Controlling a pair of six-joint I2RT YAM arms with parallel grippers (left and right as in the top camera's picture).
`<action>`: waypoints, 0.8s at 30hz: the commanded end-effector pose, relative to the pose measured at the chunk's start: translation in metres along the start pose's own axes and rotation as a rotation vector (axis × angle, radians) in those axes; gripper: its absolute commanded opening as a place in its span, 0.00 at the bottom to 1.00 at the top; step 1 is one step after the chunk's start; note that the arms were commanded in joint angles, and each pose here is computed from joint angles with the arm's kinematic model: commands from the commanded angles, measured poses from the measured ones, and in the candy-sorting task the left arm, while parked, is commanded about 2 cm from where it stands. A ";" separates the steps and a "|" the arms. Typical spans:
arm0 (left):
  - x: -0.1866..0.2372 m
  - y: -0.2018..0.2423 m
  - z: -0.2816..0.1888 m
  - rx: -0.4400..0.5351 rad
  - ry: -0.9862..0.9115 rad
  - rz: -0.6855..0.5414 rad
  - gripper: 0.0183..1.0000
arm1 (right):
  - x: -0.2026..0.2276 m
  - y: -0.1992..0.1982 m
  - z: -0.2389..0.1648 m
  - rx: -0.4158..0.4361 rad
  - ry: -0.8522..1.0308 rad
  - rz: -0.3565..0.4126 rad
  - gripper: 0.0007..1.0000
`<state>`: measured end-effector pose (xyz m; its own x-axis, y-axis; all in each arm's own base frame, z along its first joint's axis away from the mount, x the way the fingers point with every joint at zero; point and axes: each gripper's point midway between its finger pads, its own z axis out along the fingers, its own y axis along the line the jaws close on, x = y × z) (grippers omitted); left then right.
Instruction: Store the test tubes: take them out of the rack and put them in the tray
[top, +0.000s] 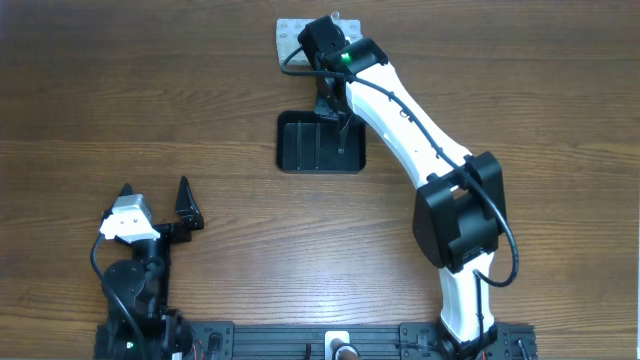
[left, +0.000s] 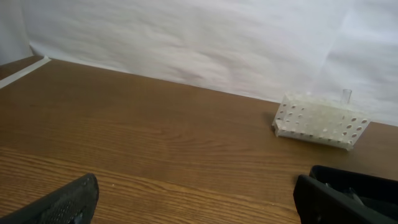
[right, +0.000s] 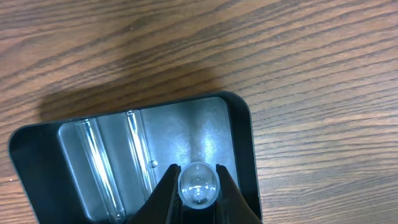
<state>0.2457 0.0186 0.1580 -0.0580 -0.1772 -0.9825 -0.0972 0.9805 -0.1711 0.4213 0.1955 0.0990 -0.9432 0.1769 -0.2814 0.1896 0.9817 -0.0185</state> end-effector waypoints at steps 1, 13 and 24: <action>0.000 0.002 0.000 -0.012 -0.006 0.013 1.00 | 0.006 0.004 0.015 0.006 0.034 0.001 0.05; 0.000 0.002 0.000 -0.012 -0.006 0.013 1.00 | 0.013 0.007 0.032 0.020 0.063 -0.009 0.05; 0.000 0.002 0.000 -0.012 -0.006 0.013 1.00 | 0.023 0.015 0.051 0.035 0.087 -0.032 0.05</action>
<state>0.2457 0.0186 0.1580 -0.0580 -0.1775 -0.9824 -0.0972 0.9804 -0.1714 0.4192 0.2042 0.0585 -0.9629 0.1622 -0.2158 0.1760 0.9833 -0.0462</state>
